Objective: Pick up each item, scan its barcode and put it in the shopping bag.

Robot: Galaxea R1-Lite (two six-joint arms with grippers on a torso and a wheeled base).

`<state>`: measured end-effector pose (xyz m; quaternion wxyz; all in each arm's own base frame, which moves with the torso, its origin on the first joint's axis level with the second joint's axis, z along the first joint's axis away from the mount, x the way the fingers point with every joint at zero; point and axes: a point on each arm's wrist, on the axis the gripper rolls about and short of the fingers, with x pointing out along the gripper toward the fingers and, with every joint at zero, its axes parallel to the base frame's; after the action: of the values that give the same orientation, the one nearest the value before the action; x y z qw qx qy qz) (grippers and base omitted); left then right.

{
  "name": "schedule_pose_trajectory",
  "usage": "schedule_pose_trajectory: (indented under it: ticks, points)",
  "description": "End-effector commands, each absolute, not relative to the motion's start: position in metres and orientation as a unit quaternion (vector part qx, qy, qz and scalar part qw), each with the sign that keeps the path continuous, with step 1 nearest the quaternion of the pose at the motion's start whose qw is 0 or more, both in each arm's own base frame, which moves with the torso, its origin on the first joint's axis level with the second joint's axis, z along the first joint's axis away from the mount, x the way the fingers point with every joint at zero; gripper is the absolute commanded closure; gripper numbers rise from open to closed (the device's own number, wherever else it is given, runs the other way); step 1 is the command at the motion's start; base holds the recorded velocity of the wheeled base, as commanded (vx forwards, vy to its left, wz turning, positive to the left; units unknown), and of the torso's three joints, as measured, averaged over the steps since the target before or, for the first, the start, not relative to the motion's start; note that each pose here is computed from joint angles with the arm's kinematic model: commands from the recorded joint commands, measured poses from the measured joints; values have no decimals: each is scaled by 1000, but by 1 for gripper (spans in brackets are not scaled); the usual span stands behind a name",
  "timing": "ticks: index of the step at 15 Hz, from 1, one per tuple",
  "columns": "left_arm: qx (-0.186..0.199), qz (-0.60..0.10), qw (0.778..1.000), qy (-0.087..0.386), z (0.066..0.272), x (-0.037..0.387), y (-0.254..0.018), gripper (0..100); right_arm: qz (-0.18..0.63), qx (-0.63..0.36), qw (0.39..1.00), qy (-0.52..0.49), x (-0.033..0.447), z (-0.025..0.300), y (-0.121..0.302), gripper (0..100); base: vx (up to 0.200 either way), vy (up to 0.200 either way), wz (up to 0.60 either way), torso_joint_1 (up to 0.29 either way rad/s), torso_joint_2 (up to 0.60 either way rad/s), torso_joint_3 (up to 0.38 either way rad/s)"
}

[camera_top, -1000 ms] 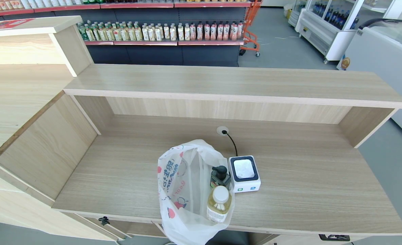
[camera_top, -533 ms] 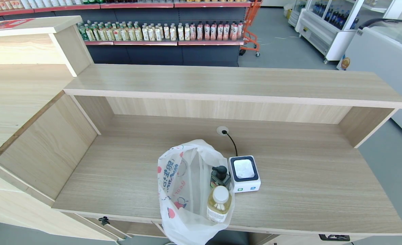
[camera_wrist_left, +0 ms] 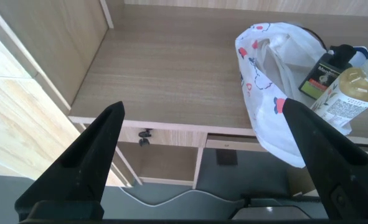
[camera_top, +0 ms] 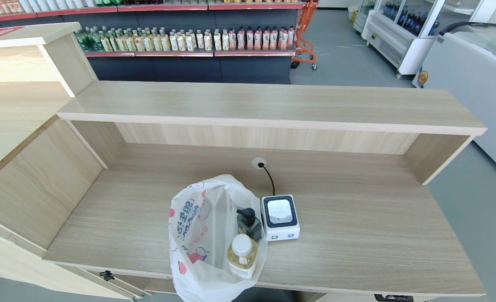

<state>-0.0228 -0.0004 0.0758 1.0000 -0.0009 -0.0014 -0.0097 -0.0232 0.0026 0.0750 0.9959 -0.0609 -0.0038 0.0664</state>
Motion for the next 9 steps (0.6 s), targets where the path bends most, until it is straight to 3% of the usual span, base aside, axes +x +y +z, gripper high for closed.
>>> schedule_pose_trajectory:
  ticks: [1, 9]
  points:
    - [-2, -10, 1000, -2, 76, -23, 0, 0, 67, -60, 996, -2, -23, 75, 3, 0, 0, 0, 0, 0, 0, 0]
    - [-2, -9, 1000, -2, 76, -23, 0, 0, 67, -54, 996, -1, -23, 75, 3, 0, 0, 0, 0, 0, 0, 0]
